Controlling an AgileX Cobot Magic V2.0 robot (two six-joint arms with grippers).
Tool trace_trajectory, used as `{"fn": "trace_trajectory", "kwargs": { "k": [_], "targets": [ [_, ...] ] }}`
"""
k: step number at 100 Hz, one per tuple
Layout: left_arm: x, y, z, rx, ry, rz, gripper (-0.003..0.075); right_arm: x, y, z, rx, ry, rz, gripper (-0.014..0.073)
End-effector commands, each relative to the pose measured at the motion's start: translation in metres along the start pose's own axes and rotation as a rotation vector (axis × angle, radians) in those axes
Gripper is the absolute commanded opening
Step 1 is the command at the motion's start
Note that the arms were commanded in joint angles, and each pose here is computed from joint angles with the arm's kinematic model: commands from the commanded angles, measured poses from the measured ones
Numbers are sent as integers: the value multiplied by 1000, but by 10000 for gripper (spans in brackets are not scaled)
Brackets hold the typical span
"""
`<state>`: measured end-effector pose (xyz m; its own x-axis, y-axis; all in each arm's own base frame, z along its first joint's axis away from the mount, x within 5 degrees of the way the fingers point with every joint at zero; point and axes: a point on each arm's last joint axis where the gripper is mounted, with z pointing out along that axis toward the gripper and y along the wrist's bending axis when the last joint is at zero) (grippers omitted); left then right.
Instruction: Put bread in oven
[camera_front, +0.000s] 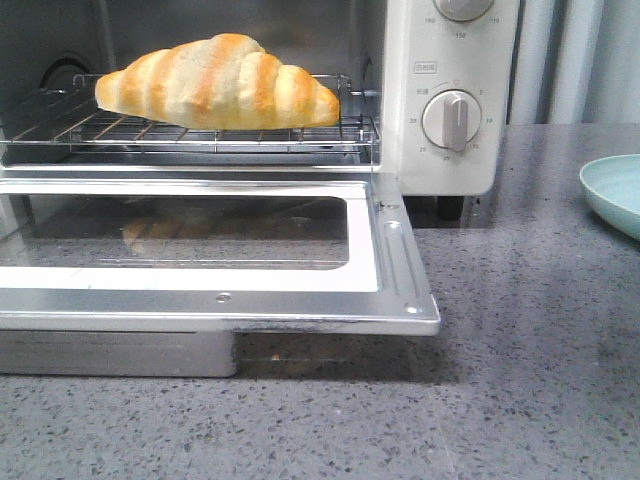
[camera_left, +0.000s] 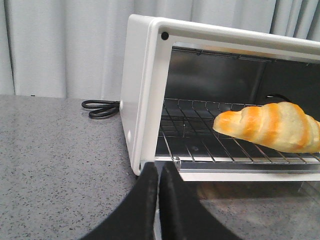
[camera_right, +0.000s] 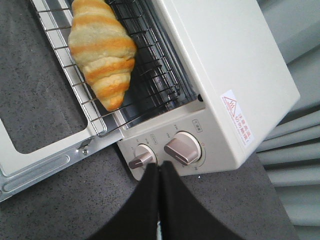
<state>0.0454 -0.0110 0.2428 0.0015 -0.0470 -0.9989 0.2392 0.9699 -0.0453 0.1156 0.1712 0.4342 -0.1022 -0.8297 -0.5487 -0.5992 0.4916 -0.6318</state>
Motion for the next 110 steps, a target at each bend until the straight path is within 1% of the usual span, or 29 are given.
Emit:
{"fn": "trace_trajectory", "kwargs": {
  "k": [1, 18, 32, 42, 49, 57, 67, 79, 87, 91, 99, 110],
  "targets": [
    [-17, -1, -5, 5, -125, -13, -21, 1, -13, -10, 56, -30, 17, -71],
    [-17, -1, -5, 5, -125, -13, -21, 1, -13, -10, 56, -30, 17, -71],
    [-17, -1, -5, 5, -125, -13, -21, -1, -9, -8, 23, -43, 52, -71],
    [-17, -1, -5, 5, -125, -13, -21, 1, -4, -12, -55, -88, 85, -71],
    [-17, -1, -5, 5, -125, -13, -21, 0, 0, -14, -108, -148, 106, -71],
    [-17, -1, -5, 5, -125, -13, -21, 3, 0, -13, -143, -210, 138, -71],
    [-17, -1, -5, 5, -125, -13, -21, 18, 1, -8, -174, -222, 198, -71],
    [-17, -1, -5, 5, -125, -13, -21, 41, 6, 3, -238, -255, 339, -71],
    [-17, -1, -5, 5, -125, -13, -21, 57, 10, 14, -230, -310, 406, -71],
    [-17, -1, -5, 5, -125, -13, -21, 66, 14, 18, -219, -360, 427, -71],
    [-17, -1, -5, 5, -125, -13, -21, 82, 22, 25, -202, -418, 455, -71],
    [-17, -1, -5, 5, -125, -13, -21, 102, 32, 31, -193, -463, 513, -71]
  ]
}}
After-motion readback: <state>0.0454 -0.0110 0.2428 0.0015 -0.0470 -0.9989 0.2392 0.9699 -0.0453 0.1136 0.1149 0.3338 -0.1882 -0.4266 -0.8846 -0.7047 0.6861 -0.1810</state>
